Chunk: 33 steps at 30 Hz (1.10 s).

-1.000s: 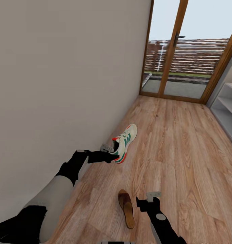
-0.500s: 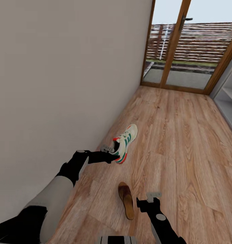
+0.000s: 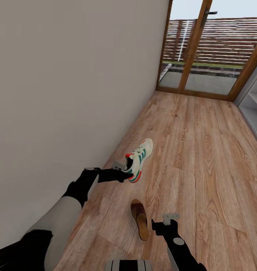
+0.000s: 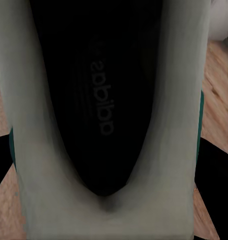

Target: Pick up the two gym shoes and the two sandals from the corridor floor and place them onto the hallstand (shoe rack) in the corridor, making sure they are on the rack and not on the floor. Arrange them so the two gym shoes are next to each other and the two sandals are next to each other.

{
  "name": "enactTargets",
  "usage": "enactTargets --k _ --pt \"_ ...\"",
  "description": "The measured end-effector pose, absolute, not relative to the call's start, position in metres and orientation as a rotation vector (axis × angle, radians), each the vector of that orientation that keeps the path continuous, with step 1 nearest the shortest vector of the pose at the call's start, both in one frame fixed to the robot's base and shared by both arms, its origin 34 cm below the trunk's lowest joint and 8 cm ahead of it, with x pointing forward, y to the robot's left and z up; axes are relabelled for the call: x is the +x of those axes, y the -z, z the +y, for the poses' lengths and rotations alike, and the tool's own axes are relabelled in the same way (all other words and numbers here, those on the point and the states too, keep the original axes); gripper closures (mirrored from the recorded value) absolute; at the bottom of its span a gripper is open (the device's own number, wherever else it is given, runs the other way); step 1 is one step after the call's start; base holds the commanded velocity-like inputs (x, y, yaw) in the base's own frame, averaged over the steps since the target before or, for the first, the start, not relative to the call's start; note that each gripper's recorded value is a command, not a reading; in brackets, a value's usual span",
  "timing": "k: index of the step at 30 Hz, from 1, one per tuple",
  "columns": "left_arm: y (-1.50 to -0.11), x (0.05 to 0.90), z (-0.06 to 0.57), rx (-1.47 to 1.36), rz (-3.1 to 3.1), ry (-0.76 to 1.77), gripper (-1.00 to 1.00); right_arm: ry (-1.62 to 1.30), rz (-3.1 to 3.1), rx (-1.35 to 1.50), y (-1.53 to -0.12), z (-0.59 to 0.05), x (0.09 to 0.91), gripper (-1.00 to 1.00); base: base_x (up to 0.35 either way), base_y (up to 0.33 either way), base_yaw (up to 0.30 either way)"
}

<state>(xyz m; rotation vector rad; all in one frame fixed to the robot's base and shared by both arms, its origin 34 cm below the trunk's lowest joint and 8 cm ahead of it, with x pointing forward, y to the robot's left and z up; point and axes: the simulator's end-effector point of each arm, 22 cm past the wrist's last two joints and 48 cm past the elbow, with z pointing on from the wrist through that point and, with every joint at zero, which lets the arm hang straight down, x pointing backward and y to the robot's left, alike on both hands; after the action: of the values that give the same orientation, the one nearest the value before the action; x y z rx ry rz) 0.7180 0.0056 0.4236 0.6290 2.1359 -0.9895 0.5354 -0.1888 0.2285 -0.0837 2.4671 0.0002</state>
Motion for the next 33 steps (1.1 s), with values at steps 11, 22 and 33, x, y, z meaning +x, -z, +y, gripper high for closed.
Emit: enactTargets --k 11,22,33 --pt "-0.437 0.709 -0.027 0.601 2.087 1.113 1.0 -0.004 2.501 -0.091 -0.216 -0.187 0.523 -1.0 0.0 0.0 0.0" --pt "-0.405 0.705 -0.023 0.571 2.129 1.138 1.0 -0.011 2.587 -0.091 -0.183 -0.185 0.494 -1.0 0.0 0.0 0.027" --pt "-0.382 0.702 -0.023 0.554 2.161 1.157 1.0 -0.013 2.622 -0.091 -0.168 -0.185 0.483 -1.0 0.0 0.0 0.153"
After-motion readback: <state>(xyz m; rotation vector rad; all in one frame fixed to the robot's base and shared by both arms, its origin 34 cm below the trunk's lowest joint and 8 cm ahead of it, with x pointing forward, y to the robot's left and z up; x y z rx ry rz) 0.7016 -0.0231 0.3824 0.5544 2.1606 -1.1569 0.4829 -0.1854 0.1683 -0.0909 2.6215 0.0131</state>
